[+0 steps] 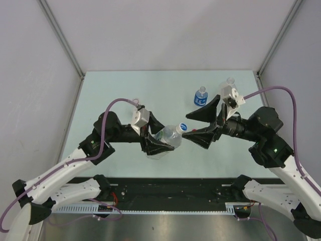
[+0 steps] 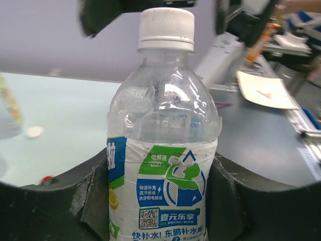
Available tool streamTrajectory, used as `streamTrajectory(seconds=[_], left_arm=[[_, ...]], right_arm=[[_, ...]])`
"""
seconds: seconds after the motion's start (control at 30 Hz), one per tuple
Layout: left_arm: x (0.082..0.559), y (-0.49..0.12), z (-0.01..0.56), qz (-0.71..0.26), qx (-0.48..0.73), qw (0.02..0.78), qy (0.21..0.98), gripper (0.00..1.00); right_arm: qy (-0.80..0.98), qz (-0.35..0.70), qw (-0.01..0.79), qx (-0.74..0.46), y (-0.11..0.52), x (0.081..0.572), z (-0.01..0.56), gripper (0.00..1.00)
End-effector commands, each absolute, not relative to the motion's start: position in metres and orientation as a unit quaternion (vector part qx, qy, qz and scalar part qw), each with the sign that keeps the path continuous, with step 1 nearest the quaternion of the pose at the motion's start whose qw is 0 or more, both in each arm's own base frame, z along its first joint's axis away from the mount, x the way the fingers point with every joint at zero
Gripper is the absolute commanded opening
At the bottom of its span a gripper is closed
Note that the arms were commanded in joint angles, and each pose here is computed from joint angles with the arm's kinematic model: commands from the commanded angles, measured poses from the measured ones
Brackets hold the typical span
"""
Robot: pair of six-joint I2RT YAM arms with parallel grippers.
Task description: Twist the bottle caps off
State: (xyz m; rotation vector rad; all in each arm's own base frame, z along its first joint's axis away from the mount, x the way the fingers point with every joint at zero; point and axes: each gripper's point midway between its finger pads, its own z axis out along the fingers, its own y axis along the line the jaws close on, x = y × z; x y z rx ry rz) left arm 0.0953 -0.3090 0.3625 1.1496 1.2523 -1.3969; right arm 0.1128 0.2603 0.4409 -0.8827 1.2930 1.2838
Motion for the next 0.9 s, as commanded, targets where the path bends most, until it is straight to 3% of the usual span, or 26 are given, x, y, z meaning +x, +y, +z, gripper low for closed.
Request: streamTrajectory(seconds=[0.0,0.37,0.67,0.87], left_arm=[[0.146,-0.298,0.364,-0.477,0.398,0.558,0.55,0.0],[0.197,-0.265,0.355,-0.319,0.281,0.668,0.61,0.0],[0.208,-0.249,0.346,-0.206,0.246,0.712,0.625,0.0],[0.209,-0.251,0.344,-0.188,0.247,0.716,0.625,0.0]], right_arm=[[0.554,0.527,0.582,-0.277,0.246,0.136,0.467,0.85],[0.624,0.52,0.58,-0.065,0.244,0.196,0.464,0.84],[0.664,0.493,0.562,-0.006,0.271,0.218,0.437,0.83],[0.659,0.5,0.561,-0.014,0.289,0.217,0.436,0.82]])
